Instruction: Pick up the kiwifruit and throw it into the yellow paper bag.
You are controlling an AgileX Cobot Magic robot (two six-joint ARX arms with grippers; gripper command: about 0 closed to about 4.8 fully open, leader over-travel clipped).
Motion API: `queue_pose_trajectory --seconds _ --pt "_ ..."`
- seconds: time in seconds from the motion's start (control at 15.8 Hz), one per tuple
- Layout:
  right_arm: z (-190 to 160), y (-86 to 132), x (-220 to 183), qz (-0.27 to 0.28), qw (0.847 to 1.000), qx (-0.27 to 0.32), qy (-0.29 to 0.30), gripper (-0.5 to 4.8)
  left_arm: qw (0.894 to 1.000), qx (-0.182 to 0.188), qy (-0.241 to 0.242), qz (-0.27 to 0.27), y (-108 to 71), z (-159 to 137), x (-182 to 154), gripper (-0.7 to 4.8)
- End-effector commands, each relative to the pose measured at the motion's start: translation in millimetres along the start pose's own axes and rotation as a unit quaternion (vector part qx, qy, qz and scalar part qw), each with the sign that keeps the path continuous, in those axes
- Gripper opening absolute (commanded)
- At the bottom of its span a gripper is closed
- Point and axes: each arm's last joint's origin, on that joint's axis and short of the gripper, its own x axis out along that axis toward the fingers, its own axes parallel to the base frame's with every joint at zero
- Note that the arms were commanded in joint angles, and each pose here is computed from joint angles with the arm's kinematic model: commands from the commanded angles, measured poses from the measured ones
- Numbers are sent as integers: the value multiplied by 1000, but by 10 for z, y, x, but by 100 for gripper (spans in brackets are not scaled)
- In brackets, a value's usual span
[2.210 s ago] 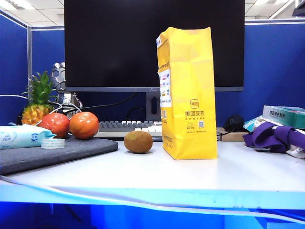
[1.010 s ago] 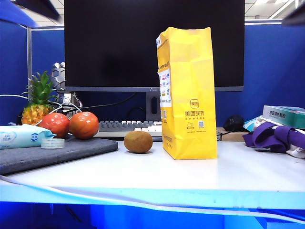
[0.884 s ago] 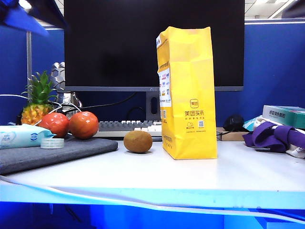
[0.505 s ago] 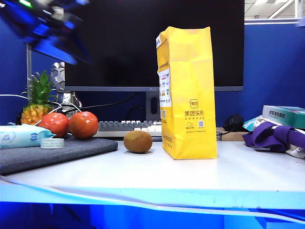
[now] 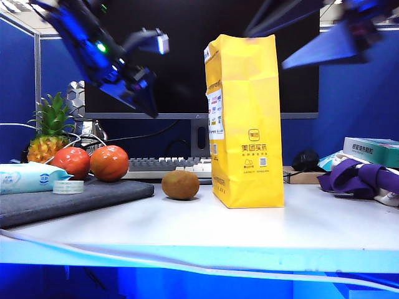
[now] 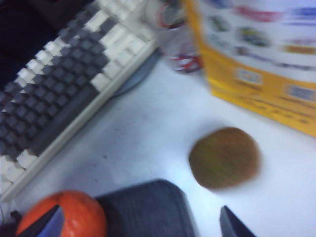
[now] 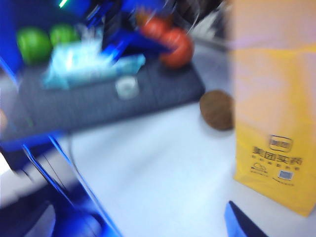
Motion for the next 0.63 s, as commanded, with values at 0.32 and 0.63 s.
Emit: queue_pose_trajectory --seconds 0.32,0.63 --pt "124 218 235 -114 983 -138 44 479 992 76 40 -93 51 -38 541 398" --pt "74 213 240 -111 982 -138 69 479 964 187 66 -178 37 -163 865 367"
